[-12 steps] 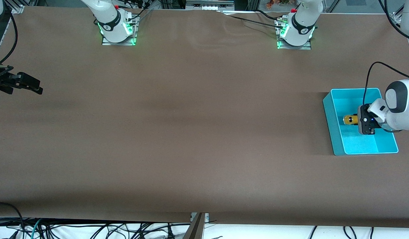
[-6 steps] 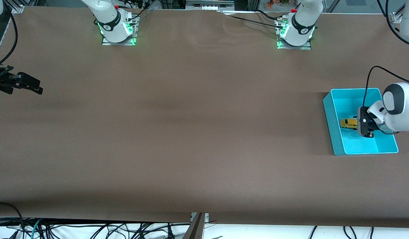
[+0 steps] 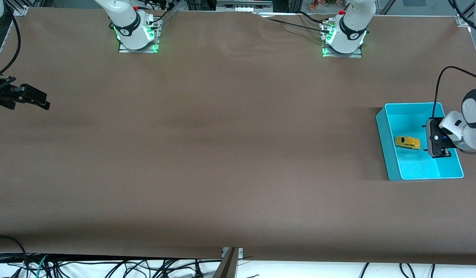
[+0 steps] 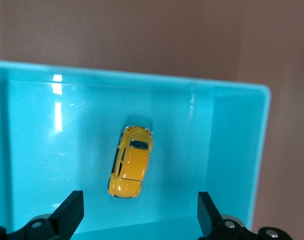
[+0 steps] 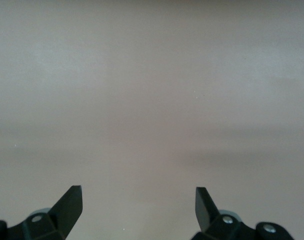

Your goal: Wind and store yellow beetle car

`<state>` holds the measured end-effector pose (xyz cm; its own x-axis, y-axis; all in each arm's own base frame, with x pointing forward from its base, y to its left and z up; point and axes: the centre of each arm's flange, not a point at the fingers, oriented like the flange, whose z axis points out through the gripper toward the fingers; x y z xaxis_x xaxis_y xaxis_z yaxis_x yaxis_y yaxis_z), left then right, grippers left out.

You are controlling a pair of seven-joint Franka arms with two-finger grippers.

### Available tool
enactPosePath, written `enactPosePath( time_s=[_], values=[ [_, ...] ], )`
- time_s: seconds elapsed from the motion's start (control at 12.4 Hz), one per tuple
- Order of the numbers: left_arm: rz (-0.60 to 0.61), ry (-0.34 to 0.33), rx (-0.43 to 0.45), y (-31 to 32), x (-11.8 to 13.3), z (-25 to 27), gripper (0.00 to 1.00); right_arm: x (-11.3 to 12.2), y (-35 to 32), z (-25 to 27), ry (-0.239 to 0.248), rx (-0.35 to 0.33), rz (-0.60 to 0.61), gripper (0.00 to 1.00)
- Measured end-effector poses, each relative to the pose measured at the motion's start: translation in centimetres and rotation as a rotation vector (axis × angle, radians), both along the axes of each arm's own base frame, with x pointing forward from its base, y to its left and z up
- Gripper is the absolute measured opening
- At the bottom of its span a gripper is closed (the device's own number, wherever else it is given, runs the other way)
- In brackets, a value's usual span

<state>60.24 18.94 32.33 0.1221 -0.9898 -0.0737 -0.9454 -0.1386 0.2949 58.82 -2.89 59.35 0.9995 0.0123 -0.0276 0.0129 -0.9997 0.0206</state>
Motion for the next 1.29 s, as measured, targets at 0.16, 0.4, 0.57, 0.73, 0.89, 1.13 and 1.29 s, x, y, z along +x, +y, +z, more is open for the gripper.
enactPosePath(
  time_s=[0.16, 0.4, 0.57, 0.73, 0.89, 1.13, 1.29],
  values=[
    [0.077, 0.041, 0.033, -2.9, 0.4, 5.3, 1.00, 0.0, 0.0, 0.0, 0.000, 0.000, 0.000, 1.00],
    [0.201, 0.083, 0.080, -6.8, 0.9, 11.2, 1.00, 0.0, 0.0, 0.0, 0.000, 0.000, 0.000, 1.00],
    [0.277, 0.063, 0.108, -9.9, 1.4, 14.3, 1.00, 0.0, 0.0, 0.0, 0.000, 0.000, 0.000, 1.00],
    [0.386, 0.000, 0.147, -13.7, 1.4, 18.0, 1.00, 0.0, 0.0, 0.0, 0.000, 0.000, 0.000, 1.00],
    [0.546, -0.047, 0.183, -18.9, -0.4, 22.3, 1.00, 0.0, 0.0, 0.0, 0.000, 0.000, 0.000, 1.00],
    [0.768, -0.085, 0.185, -23.1, -3.7, 26.4, 1.00, 0.0, 0.0, 0.0, 0.000, 0.000, 0.000, 1.00],
    [0.905, -0.143, 0.209, -24.2, -4.9, 27.2, 1.00, 0.0, 0.0, 0.0, 0.000, 0.000, 0.000, 1.00]
  ],
)
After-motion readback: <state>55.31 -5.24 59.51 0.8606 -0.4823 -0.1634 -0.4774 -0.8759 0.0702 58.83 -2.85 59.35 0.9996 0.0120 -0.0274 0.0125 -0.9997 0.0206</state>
